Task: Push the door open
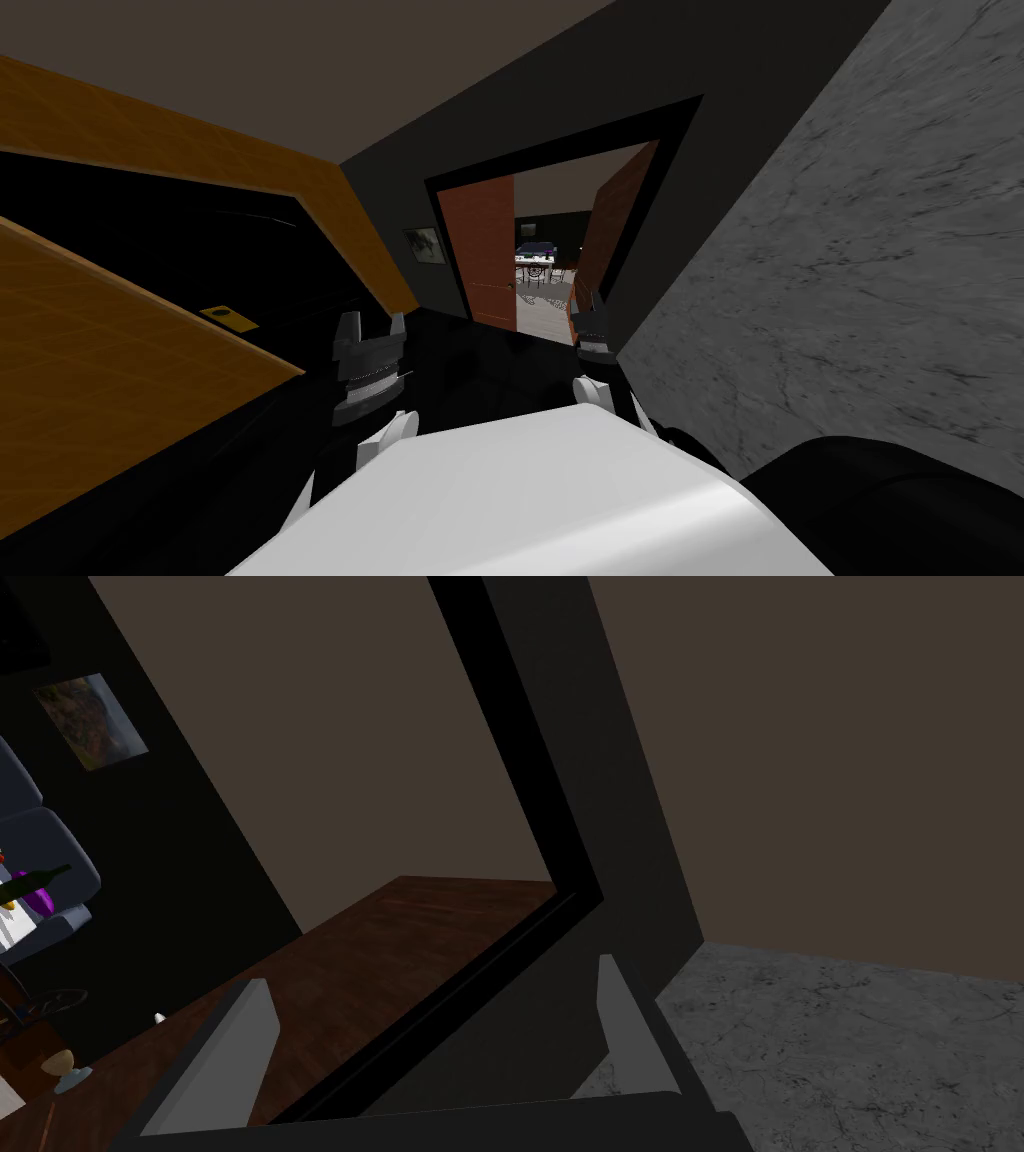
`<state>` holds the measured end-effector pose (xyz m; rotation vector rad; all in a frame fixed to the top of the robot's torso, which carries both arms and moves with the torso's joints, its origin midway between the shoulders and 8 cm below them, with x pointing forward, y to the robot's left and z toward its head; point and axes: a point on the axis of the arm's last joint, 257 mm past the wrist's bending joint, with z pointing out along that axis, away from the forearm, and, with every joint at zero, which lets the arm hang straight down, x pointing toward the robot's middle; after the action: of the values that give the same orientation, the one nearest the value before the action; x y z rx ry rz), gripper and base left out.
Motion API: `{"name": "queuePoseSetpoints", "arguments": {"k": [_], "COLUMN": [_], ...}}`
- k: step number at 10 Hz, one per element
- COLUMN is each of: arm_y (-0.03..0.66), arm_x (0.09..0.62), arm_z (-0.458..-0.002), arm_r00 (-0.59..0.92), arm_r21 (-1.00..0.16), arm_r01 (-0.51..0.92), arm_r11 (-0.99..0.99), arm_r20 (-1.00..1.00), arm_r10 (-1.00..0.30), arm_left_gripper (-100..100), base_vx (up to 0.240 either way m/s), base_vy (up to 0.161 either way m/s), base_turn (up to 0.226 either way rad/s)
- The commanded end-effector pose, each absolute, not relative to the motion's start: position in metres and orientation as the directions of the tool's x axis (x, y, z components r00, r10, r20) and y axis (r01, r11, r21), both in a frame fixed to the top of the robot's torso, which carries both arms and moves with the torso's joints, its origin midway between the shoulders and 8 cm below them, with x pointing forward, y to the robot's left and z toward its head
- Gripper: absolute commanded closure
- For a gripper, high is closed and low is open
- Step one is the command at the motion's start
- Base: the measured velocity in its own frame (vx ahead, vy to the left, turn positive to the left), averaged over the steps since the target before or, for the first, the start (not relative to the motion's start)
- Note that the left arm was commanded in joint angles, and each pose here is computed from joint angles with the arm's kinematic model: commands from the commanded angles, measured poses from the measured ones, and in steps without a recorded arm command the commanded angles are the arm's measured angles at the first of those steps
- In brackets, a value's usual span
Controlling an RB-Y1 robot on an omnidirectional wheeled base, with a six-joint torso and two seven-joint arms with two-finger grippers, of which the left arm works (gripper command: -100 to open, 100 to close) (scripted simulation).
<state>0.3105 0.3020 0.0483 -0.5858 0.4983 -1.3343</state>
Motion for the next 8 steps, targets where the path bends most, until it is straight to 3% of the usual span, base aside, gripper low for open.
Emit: {"name": "queuePoseSetpoints", "arguments": {"k": [1,8], "arm_y": [0.3,0.296], "arm_x": [0.317,0.343], "arm_z": [0.038,-0.005], "arm_r00": [0.193,0.27], "arm_r21": [-0.664,-0.685], "arm_r01": [0.726,0.633], "arm_r11": [0.177,0.361], "arm_r20": [-0.05,-0.241], "arm_r10": [-0.98,-0.932], "arm_left_gripper": [-100,-100], "base_vx": [0.083,0.124], "base_vy": [-0.01,-0.02], "base_turn": [-0.033,-0.026]}}
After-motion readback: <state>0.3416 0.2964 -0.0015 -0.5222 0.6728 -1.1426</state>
